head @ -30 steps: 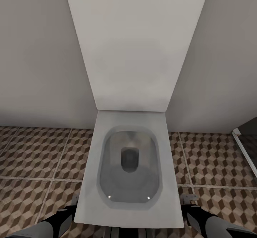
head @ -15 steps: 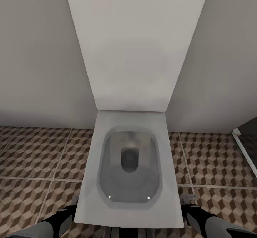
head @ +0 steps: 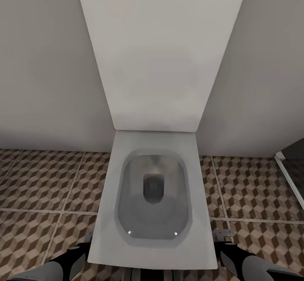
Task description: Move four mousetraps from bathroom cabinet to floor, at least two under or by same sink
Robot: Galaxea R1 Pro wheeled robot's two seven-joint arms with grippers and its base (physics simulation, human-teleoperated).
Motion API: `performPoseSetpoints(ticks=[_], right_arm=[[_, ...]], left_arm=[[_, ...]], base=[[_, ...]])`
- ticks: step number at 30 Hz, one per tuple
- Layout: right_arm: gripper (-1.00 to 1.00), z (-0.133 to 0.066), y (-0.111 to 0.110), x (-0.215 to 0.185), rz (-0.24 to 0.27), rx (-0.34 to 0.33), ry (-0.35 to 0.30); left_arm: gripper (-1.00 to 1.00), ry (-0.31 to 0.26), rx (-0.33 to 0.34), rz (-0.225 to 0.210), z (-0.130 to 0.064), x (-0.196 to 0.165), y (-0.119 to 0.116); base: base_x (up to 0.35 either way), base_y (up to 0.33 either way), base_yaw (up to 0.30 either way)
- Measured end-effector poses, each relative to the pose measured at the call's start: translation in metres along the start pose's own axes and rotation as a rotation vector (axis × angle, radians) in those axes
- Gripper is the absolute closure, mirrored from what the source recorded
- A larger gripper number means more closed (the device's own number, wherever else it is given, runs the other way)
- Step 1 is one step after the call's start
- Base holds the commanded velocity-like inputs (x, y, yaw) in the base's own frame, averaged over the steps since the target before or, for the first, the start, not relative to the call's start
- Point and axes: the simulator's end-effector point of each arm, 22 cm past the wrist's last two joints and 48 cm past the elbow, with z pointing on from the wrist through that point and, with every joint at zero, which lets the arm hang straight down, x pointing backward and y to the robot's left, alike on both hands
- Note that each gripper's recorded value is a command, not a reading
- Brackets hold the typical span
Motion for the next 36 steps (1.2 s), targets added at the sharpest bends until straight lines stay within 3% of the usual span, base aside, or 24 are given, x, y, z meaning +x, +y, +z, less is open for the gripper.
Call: performPoseSetpoints(ticks=[20,36], right_arm=[[1.00,0.000,0.001,-0.006,-0.005,-0.003,-0.026],[1.00,0.000,0.010,-0.006,-0.010,-0.053,-0.028]], left_arm=[[1.00,-0.001,0.001,0.000,0.000,0.000,0.000],[1.00,-0.001,0.000,0.000,0.000,0.000,0.000]], base=[[0.000,0.000,0.000],[0.000,0.000,0.000]])
